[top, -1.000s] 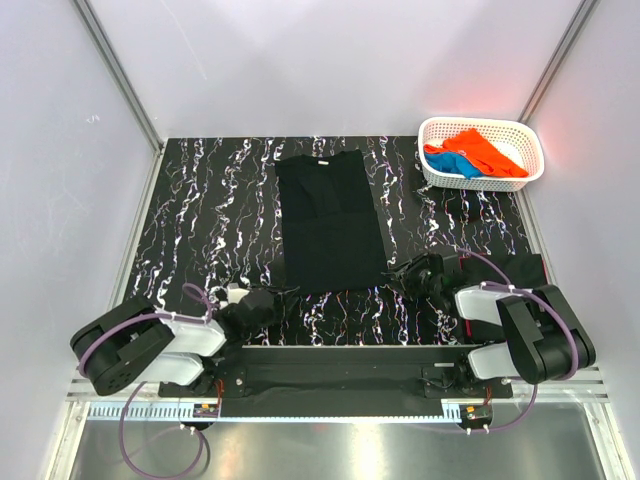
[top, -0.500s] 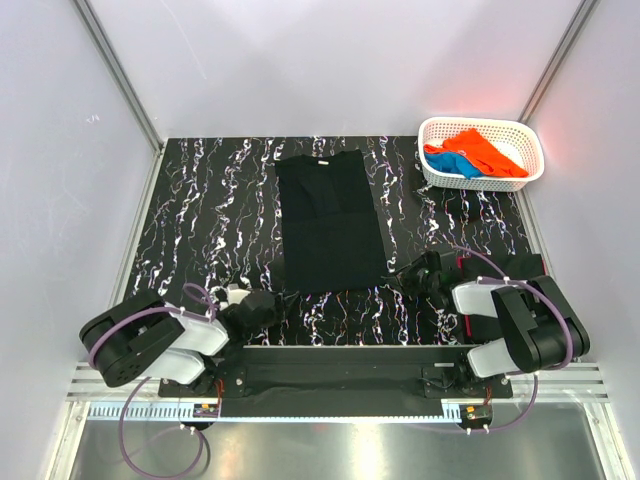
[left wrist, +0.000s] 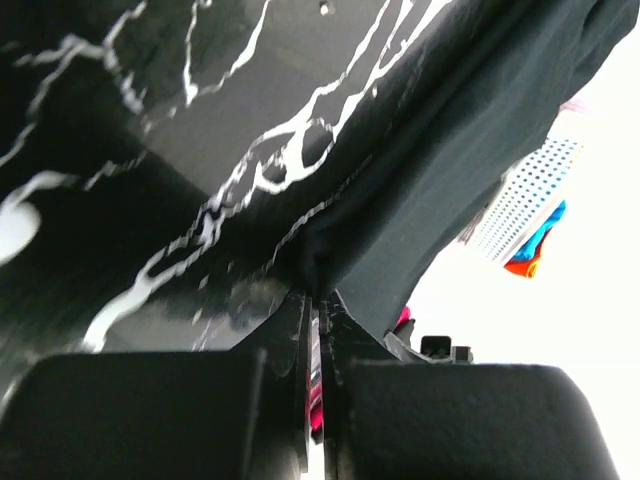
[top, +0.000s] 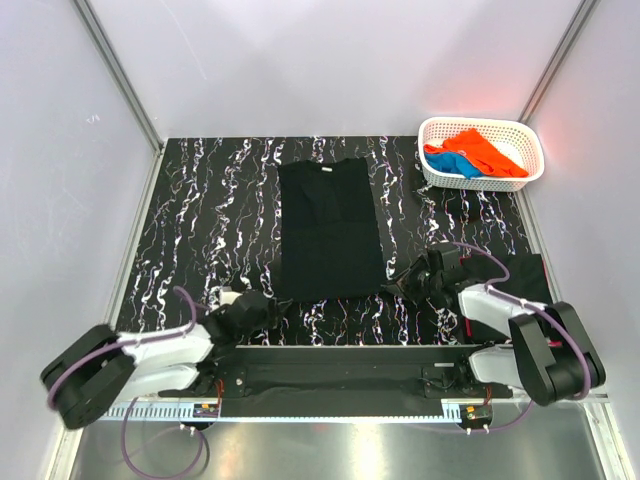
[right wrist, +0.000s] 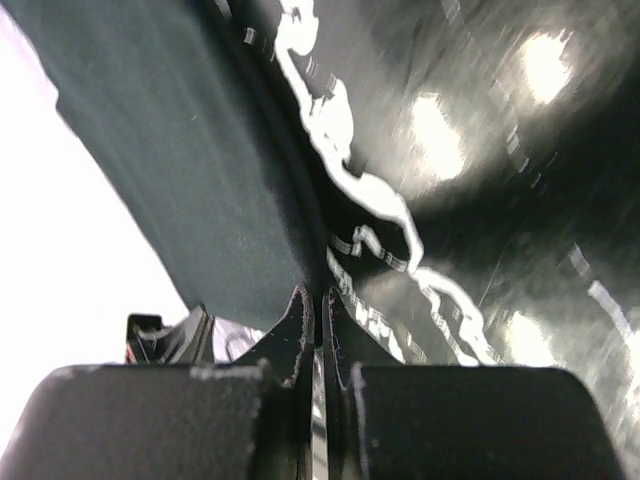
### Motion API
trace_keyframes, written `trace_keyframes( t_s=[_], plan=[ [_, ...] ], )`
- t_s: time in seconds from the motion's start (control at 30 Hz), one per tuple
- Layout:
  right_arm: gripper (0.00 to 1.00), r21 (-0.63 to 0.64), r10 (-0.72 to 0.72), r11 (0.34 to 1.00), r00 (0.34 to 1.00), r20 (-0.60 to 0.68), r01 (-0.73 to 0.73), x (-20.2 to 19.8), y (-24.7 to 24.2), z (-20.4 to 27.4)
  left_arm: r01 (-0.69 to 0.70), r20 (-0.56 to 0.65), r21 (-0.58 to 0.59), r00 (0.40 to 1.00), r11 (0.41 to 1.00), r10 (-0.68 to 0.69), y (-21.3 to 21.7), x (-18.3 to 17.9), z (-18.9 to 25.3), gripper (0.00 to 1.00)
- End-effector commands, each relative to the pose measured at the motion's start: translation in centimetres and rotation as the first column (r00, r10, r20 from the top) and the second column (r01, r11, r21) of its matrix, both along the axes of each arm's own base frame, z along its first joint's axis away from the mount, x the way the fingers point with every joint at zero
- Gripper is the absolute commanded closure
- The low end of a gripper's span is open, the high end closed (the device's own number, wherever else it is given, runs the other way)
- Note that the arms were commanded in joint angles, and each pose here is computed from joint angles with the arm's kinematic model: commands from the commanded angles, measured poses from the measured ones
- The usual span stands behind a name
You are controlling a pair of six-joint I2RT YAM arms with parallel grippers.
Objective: Fold and stack the t-shirts
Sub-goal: Fold the tshirt
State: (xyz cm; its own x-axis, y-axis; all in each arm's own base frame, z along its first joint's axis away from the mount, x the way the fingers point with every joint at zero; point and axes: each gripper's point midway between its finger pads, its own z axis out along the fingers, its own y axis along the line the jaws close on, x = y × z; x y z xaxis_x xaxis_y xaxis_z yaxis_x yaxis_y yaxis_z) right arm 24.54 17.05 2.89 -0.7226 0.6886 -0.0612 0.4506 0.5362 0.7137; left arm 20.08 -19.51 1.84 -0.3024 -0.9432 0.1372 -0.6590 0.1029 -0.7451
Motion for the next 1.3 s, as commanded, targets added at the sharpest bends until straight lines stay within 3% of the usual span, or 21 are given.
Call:
trace_keyframes(
  t_s=[0.0,0.23,0.9,1.13,1.27],
  plan=[
    [1.0,-0.025,0.076,0.997,0.996,-0.055,-0.077,-2.6,0.1,-0.5,0.003,-0.075,0.08,0.997,0.997,0.003,1.5,-1.4,-0.7,1.0],
    [1.0,-0.027,0.174,0.984,0.984,-0.024,-0.175,-5.4,1.3,1.3,0.105,-0.066,0.076,0.993,0.992,-0.1,0.8,-2.9,1.4,1.0],
    [1.0,-0.018,0.273,0.962,0.962,-0.018,-0.274,-12.0,3.5,4.9,0.312,0.14,0.049,0.938,0.949,-0.316,-0.2,-6.4,9.2,1.0],
    [1.0,-0.012,0.282,0.959,0.959,-0.019,-0.283,-13.0,3.3,5.3,0.354,0.207,0.139,0.903,0.925,-0.376,0.1,-6.3,11.0,1.0],
    [1.0,-0.047,0.299,0.954,0.954,0.026,-0.297,-12.0,3.6,6.4,0.361,0.272,0.253,0.864,0.898,-0.424,0.0,-5.2,13.6,1.0]
  ],
)
